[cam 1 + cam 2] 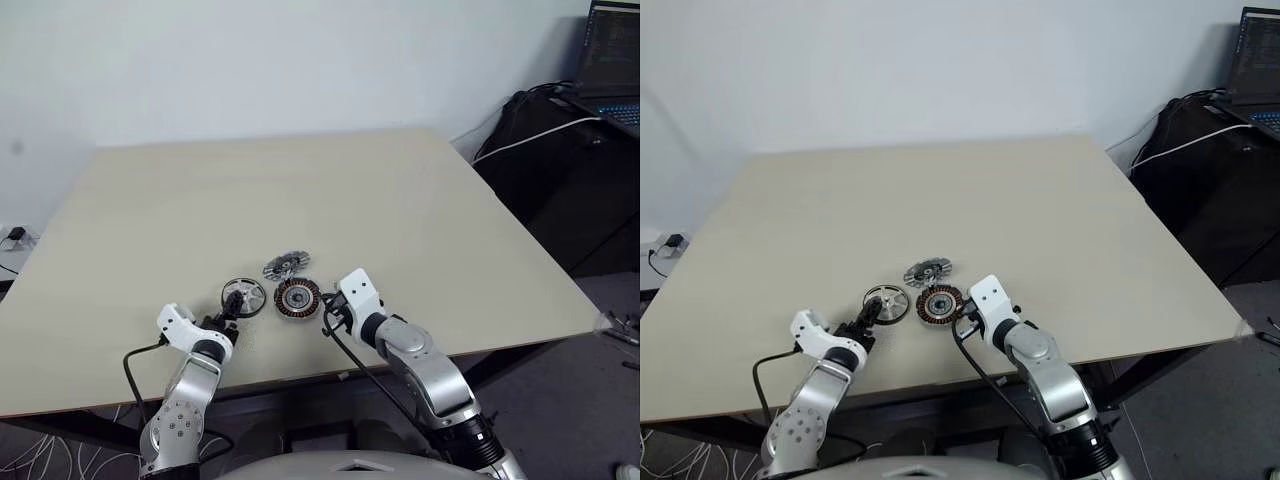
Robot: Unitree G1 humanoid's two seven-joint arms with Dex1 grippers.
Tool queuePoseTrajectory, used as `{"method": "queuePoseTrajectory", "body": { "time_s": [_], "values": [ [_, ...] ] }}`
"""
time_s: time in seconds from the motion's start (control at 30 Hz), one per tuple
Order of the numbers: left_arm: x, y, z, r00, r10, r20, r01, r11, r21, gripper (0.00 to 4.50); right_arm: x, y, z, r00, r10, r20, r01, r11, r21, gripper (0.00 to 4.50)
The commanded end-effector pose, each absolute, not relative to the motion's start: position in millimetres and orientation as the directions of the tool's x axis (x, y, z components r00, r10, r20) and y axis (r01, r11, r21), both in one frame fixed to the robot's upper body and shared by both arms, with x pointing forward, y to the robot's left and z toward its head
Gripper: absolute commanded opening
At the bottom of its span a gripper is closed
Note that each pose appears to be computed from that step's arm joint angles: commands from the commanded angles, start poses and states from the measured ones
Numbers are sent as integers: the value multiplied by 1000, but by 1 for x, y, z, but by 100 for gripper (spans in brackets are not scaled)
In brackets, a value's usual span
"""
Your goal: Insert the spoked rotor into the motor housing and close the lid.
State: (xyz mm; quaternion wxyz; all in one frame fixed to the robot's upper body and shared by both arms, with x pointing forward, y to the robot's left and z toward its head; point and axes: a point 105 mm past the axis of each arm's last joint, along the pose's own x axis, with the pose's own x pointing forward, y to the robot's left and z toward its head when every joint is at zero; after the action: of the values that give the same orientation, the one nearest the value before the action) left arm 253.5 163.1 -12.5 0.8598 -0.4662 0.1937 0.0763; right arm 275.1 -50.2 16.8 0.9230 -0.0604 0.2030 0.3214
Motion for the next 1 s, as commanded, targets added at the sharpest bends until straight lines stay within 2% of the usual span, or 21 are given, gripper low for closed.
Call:
{"method": "queuePoseTrajectory", "body": {
  "time_s": [0.03,0.17,0.23,0.47,0.6,0.7,0.77,0.83,0.93,1.0],
  "values": [
    [258,146,-8,923,-73,-378,-303,467,-831,221,283,-50,33,742,571,-351,-608,794,5,0],
    [258,147,-9,923,-70,-379,-311,446,-840,87,283,-52,33,746,566,-350,-603,798,5,0],
    [258,148,-10,923,-69,-378,-314,433,-845,53,284,-53,33,747,564,-351,-601,799,6,0],
    [257,153,-3,941,-43,-334,-289,407,-867,47,284,-53,33,748,562,-352,-599,801,6,0],
    [257,168,27,987,45,-154,-160,379,-912,44,284,-54,33,750,560,-353,-596,803,6,0],
    [254,180,70,991,104,89,47,352,-935,44,283,-55,31,748,558,-358,-596,803,7,0],
    [250,177,94,970,78,230,192,338,-921,44,282,-55,30,746,560,-361,-598,801,7,0],
    [247,165,109,949,4,316,301,291,-908,44,282,-55,30,742,562,-364,-602,799,7,0],
    [245,141,115,925,-133,356,378,221,-899,44,282,-53,30,740,565,-365,-605,797,8,0],
    [245,118,111,907,-256,335,383,163,-909,44,282,-53,30,739,567,-364,-606,796,9,0]
  ]
}}
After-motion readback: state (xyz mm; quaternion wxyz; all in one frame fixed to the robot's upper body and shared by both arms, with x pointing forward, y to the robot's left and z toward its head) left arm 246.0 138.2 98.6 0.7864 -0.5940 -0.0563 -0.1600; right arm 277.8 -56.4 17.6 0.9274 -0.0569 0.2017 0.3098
